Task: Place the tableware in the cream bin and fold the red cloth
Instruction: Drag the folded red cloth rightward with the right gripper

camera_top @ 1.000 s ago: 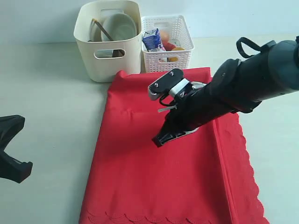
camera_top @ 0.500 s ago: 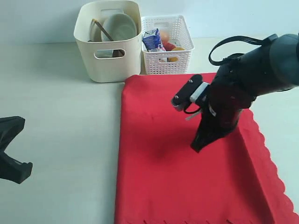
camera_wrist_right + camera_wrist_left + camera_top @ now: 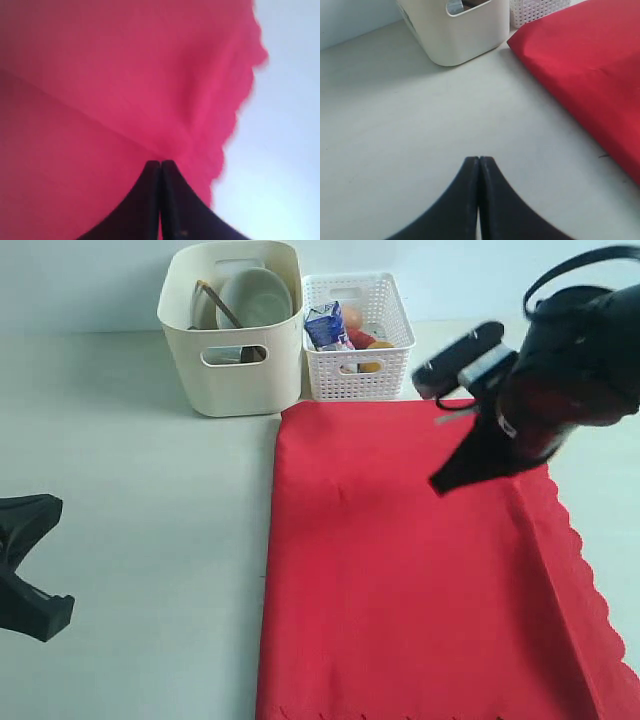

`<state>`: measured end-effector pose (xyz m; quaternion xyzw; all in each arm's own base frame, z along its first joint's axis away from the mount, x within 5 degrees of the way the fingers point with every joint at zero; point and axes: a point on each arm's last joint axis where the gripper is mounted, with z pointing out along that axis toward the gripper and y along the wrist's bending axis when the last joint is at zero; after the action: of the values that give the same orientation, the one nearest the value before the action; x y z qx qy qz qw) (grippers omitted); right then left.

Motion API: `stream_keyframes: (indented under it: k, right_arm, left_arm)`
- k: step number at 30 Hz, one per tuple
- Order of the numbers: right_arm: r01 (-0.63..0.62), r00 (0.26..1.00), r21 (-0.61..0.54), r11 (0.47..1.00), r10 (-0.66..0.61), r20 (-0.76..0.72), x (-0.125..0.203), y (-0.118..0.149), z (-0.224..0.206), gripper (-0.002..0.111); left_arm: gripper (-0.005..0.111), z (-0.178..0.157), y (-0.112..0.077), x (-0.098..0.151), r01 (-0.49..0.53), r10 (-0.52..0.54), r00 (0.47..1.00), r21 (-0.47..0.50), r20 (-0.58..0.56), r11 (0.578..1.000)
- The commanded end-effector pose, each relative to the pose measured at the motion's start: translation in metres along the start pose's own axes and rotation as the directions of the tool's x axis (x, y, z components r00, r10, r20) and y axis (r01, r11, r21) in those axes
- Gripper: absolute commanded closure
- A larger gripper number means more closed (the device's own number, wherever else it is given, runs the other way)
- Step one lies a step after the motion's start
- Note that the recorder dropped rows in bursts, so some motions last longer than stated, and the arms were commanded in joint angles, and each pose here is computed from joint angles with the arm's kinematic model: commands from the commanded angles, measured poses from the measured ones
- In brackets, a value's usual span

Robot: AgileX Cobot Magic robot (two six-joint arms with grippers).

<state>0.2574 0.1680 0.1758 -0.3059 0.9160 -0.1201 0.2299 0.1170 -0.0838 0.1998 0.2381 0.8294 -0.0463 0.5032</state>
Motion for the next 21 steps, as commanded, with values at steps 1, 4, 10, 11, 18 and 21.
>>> stream_keyframes:
  k: [1, 4, 10, 11, 18, 21]
  right_arm:
    - [-0.028, 0.948, -0.265, 0.964, 0.109, 0.299, -0.029, 0.02, -0.012, 0.108]
    - [0.011, 0.969, -0.299, 0.954, 0.064, 0.239, -0.024, 0.036, 0.02, 0.108]
    - [0.083, 0.993, -0.244, 0.966, -0.101, -0.061, 0.011, 0.047, 0.073, 0.108]
    - [0.091, 0.989, -0.23, 0.969, -0.116, -0.095, 0.014, 0.044, 0.075, 0.108]
    - [0.027, 0.963, -0.044, 0.999, -0.038, -0.268, 0.033, -0.011, 0.09, 0.108]
    - [0.018, 0.958, 0.014, 1.0, -0.013, -0.287, 0.039, -0.035, 0.096, 0.108]
  left_arm:
    - [0.106, -0.001, 0.0, 0.001, 0.014, -0.014, 1.0, 0.001, 0.0, 1.0]
    - [0.106, -0.001, 0.0, 0.001, 0.014, -0.014, 1.0, 0.004, 0.0, 1.0]
    - [0.106, -0.001, 0.0, 0.001, 0.014, -0.014, 1.0, 0.008, 0.0, 1.0]
    - [0.106, -0.001, 0.0, 0.001, 0.014, -0.014, 1.0, 0.008, 0.0, 1.0]
    - [0.106, -0.001, -0.002, 0.001, 0.008, -0.008, 1.0, 0.03, -0.003, 1.0]
    - [0.106, -0.001, -0.002, 0.001, 0.004, -0.004, 1.0, 0.03, -0.003, 1.0]
